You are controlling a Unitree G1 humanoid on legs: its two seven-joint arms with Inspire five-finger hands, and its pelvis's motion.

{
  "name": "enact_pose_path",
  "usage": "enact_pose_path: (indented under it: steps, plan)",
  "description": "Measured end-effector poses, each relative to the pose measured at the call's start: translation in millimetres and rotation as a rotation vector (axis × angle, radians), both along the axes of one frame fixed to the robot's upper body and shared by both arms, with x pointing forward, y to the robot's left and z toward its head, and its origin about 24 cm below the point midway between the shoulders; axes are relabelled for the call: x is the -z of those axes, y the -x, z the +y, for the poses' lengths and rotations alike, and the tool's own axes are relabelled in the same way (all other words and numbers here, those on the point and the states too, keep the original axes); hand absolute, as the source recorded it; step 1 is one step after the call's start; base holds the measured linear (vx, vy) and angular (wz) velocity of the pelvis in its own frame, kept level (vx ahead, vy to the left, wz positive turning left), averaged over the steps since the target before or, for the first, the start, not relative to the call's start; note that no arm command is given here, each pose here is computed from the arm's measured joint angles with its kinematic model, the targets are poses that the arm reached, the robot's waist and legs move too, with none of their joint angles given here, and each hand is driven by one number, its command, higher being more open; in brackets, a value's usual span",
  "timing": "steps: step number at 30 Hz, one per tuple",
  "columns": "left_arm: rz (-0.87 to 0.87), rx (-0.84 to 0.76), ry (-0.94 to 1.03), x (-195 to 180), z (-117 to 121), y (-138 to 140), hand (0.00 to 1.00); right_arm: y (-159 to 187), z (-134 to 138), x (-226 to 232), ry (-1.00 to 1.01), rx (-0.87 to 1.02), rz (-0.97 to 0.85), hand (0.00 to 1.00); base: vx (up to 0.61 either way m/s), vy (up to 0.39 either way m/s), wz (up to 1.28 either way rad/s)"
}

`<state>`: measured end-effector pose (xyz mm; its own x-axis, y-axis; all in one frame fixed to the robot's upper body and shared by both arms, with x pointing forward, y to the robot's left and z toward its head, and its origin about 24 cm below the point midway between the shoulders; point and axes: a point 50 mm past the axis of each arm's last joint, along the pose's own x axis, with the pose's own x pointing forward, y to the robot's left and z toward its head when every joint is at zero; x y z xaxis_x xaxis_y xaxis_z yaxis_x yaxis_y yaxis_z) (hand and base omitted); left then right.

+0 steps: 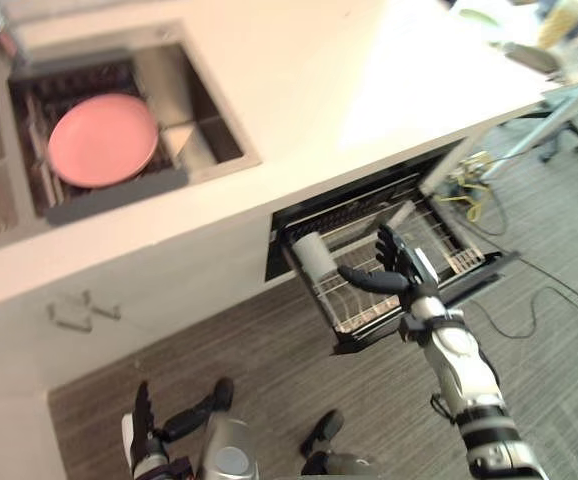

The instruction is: Walk over to the sink, pick up the cup, carry it to the dishwasher, place the cup inside the dishwasher, then close the dishwasher door

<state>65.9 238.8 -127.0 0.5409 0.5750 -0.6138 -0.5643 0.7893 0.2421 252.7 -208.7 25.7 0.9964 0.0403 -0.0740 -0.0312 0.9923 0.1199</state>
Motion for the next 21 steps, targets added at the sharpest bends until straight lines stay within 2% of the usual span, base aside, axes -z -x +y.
enact_pose_path:
  steps: [3,5,8,11,13,15,18,21]
  plan:
    - [0.023,-0.091,0.056,6,-4,15,1.0,8,9,-11,-0.068,-0.08,-0.087,1.0,0.07,-0.004,-0.25]
    - [0.033,-0.152,0.076,8,-7,21,1.0,8,29,-24,-0.091,-0.195,-0.164,1.0,0.02,0.02,0.06]
    - [0.049,-0.176,0.072,9,-9,23,1.0,7,60,-46,-0.137,-0.355,-0.282,1.0,-0.04,0.013,0.54]
    - [0.066,-0.193,0.062,10,-8,27,1.0,0,72,-60,-0.131,-0.422,-0.348,1.0,-0.07,-0.001,0.73]
    - [0.071,-0.194,0.058,9,-7,28,1.0,-5,67,-69,-0.121,-0.405,-0.387,1.0,-0.01,0.026,1.32]
    - [0.075,-0.164,0.081,12,-17,24,1.0,-7,33,-73,-0.086,-0.277,-0.412,1.0,0.04,0.124,1.75]
    - [0.128,-0.155,0.082,15,-23,40,1.0,-4,1,-73,-0.058,-0.125,-0.4,1.0,0.06,0.213,1.01]
    - [0.135,-0.133,0.086,16,-26,38,1.0,-1,2,-71,-0.074,-0.113,-0.399,1.0,-0.02,0.197,0.41]
